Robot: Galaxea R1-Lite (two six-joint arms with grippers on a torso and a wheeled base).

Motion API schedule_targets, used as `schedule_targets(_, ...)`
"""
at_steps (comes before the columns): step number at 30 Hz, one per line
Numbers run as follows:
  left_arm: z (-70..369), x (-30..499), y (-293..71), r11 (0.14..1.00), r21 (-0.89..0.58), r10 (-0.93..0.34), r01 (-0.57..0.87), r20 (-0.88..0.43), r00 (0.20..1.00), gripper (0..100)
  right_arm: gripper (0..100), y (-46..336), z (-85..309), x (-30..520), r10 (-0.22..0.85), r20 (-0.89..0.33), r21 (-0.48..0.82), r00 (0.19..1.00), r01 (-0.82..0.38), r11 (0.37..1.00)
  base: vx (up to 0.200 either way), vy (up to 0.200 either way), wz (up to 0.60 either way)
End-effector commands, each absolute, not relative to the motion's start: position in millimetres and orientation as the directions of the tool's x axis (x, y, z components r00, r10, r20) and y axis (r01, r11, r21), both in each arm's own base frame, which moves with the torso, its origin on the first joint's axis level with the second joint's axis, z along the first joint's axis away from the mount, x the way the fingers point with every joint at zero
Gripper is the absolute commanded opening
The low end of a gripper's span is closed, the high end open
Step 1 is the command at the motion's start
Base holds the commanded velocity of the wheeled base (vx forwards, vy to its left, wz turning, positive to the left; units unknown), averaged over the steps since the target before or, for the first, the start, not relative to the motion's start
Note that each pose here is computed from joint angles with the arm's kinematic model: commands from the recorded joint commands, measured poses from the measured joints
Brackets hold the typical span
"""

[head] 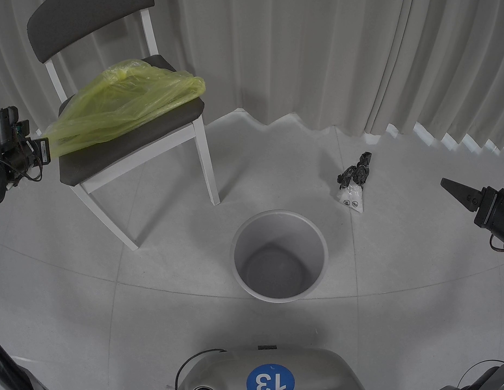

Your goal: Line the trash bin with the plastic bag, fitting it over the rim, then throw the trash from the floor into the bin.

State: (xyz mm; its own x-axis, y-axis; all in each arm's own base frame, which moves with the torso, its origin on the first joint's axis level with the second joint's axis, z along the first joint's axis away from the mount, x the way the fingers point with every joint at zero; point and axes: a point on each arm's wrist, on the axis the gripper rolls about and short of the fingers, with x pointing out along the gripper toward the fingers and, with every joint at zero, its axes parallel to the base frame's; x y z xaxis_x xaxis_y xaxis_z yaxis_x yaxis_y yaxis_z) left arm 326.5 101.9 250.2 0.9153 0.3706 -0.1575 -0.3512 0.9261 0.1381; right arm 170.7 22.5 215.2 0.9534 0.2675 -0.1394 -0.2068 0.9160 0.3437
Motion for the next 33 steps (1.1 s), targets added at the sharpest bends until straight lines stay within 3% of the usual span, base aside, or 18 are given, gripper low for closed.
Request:
schedule_targets(1, 278, 305, 88, 0.942, 0.098, 0.329, -0.32, -0.09, 0.94, 0, 100, 23, 216, 170, 0.272, -0.136, 0.342, 0.953, -0.212, 0.916, 0.0, 0.0, 0.0)
schedule_targets(17, 395, 222, -1, 0.999, 0.04, 0.005, -0.009, 0.101, 0.995, 0, 100, 39, 212, 168, 0.327, -0.155, 0.341, 0.932, -0.26, 0.903, 0.0, 0.0, 0.0)
schedule_targets(33, 437, 173, -52, 0.962, 0.037, -0.272, 0.269, 0.163, 0.948, 0, 100, 49, 209, 165, 0.363, -0.161, 0.342, 0.918, -0.294, 0.893, 0.0, 0.0, 0.0)
